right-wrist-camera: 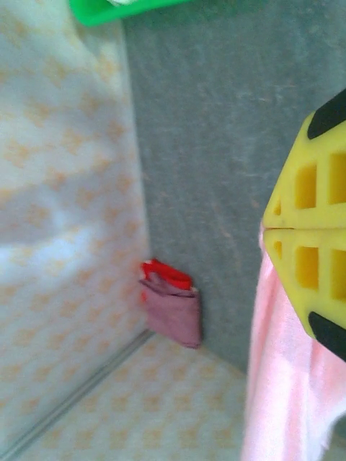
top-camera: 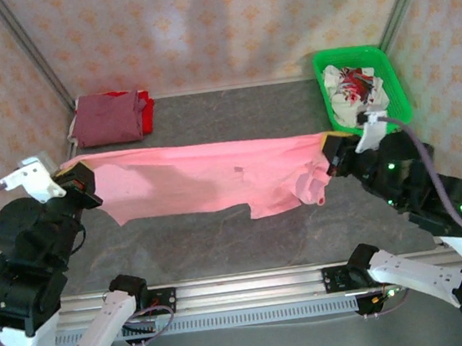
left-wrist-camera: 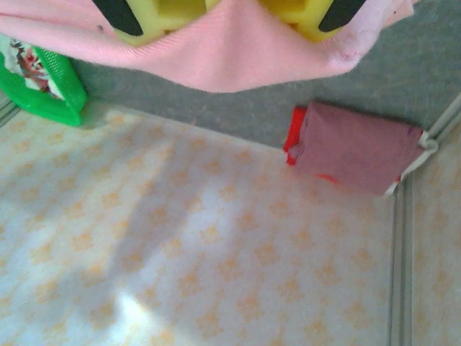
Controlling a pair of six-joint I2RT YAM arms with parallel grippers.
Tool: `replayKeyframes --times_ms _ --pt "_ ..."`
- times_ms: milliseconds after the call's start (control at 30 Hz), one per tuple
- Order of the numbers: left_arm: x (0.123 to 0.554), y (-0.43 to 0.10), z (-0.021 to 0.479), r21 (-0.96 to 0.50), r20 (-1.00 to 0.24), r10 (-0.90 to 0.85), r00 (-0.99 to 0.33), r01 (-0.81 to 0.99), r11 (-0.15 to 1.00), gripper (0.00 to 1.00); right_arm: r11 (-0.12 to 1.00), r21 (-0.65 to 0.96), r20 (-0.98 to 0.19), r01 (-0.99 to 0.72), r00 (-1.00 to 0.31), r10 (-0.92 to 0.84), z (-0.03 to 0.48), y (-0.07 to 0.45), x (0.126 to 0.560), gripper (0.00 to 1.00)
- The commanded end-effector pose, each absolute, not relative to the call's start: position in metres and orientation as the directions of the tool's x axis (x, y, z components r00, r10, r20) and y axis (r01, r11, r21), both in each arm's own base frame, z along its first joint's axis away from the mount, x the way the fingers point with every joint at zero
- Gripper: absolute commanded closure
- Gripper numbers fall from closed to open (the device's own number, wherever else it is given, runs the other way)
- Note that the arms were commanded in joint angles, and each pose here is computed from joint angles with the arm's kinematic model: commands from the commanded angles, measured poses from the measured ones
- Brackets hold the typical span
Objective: Fold and stack the t-shirts
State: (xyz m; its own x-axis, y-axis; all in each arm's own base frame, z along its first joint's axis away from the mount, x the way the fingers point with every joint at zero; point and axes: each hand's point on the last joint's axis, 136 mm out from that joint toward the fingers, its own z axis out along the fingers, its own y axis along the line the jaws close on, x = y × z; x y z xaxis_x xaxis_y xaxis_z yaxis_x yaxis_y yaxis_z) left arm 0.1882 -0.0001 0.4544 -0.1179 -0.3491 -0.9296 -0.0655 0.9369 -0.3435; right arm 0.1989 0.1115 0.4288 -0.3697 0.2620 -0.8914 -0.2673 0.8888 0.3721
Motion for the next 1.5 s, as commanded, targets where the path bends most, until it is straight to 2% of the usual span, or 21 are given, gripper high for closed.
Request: replayKeyframes --times_ms 0,67,133,233,267,300,333,367,400,433,500,533,633,700,767,900,967,1167,1267,1400,1467 --pt "0.213 0.004 0.457 -0.263 -0.948 -0.280 -0.153 -0.119 0.957 1.00 0.973 0.210 -0.942 -0.100 -0.287 0.174 0.448 0.097 0.235 1.00" --pt "0.242 0.007 0.461 -0.225 -0.958 -0.248 -0.141 -0.163 0.961 1.00 0.977 0.203 -0.944 -0.064 -0.277 0.178 0.458 0.106 0.267 1.00" --pt "0.283 0.008 0.454 -0.159 -0.964 -0.197 -0.177 -0.206 0.966 1.00 0.961 0.272 -0.917 -0.056 -0.318 0.241 0.455 0.112 0.311 1.00" --pt "0.369 0.007 0.420 -0.135 -0.942 -0.183 -0.280 -0.182 0.974 0.98 0.962 0.269 -0.879 0.049 -0.397 0.266 0.421 0.111 0.400 1.00" --pt "0.400 0.010 0.404 -0.121 -0.934 -0.173 -0.312 -0.180 0.976 0.84 0.962 0.264 -0.868 0.068 -0.418 0.268 0.408 0.115 0.430 0.96" --pt "0.432 0.013 0.387 -0.094 -0.926 -0.152 -0.347 -0.179 0.979 0.66 0.963 0.253 -0.858 0.090 -0.439 0.266 0.392 0.119 0.460 0.88" --pt "0.458 0.017 0.370 -0.064 -0.914 -0.135 -0.383 -0.193 0.979 0.51 0.960 0.252 -0.853 0.117 -0.442 0.278 0.382 0.118 0.484 0.77" --pt "0.485 0.024 0.349 -0.027 -0.890 -0.123 -0.440 -0.219 0.975 0.32 0.955 0.265 -0.833 0.132 -0.468 0.296 0.368 0.118 0.509 0.48" --pt "0.502 0.030 0.333 0.010 -0.863 -0.117 -0.492 -0.247 0.969 0.23 0.949 0.276 -0.807 0.151 -0.500 0.314 0.353 0.117 0.528 0.19" --pt "0.514 0.037 0.316 0.049 -0.831 -0.116 -0.545 -0.279 0.959 0.15 0.942 0.281 -0.774 0.183 -0.537 0.336 0.339 0.113 0.542 0.00" --pt "0.519 0.038 0.301 0.074 -0.819 -0.113 -0.563 -0.298 0.952 0.15 0.944 0.252 -0.722 0.211 -0.609 0.329 0.319 0.110 0.547 0.01" --pt "0.515 0.034 0.304 0.063 -0.844 -0.108 -0.525 -0.297 0.953 0.15 0.954 0.225 -0.708 0.199 -0.640 0.300 0.313 0.114 0.541 0.01" --pt "0.482 0.024 0.292 0.017 -0.870 -0.130 -0.475 -0.294 0.956 0.13 0.972 0.197 -0.684 0.126 -0.693 0.228 0.290 0.135 0.513 0.01" --pt "0.457 0.015 0.263 -0.017 -0.830 -0.171 -0.531 -0.281 0.959 0.13 0.959 0.274 -0.672 0.069 -0.700 0.243 0.277 0.150 0.482 0.00" --pt "0.432 0.000 0.221 -0.026 -0.764 -0.186 -0.618 -0.259 0.965 0.13 0.937 0.345 -0.658 0.055 -0.698 0.283 0.261 0.153 0.445 0.06" --pt "0.399 -0.041 0.150 -0.094 -0.668 -0.198 -0.718 -0.182 0.979 0.17 0.931 0.348 -0.622 0.106 -0.717 0.314 0.209 0.133 0.394 0.19" --pt "0.391 -0.059 0.121 -0.180 -0.597 -0.250 -0.762 -0.176 0.968 0.19 0.942 0.308 -0.588 0.138 -0.750 0.302 0.180 0.124 0.378 0.21" --pt "0.370 -0.066 0.060 -0.187 -0.451 -0.319 -0.834 -0.261 0.947 0.25 0.964 0.180 -0.525 0.196 -0.810 0.263 0.119 0.104 0.363 0.23" --pt "0.361 -0.076 0.045 -0.222 -0.406 -0.333 -0.851 -0.262 0.939 0.28 0.952 0.184 -0.493 0.243 -0.815 0.303 0.096 0.097 0.363 0.26" --pt "0.352 -0.081 0.031 -0.246 -0.381 -0.349 -0.856 -0.270 0.931 0.40 0.945 0.177 -0.472 0.276 -0.819 0.328 0.083 0.089 0.363 0.27" --pt "0.346 -0.083 0.024 -0.258 -0.360 -0.360 -0.861 -0.279 0.925 0.43 0.941 0.188 -0.480 0.281 -0.810 0.338 0.085 0.088 0.362 0.28"
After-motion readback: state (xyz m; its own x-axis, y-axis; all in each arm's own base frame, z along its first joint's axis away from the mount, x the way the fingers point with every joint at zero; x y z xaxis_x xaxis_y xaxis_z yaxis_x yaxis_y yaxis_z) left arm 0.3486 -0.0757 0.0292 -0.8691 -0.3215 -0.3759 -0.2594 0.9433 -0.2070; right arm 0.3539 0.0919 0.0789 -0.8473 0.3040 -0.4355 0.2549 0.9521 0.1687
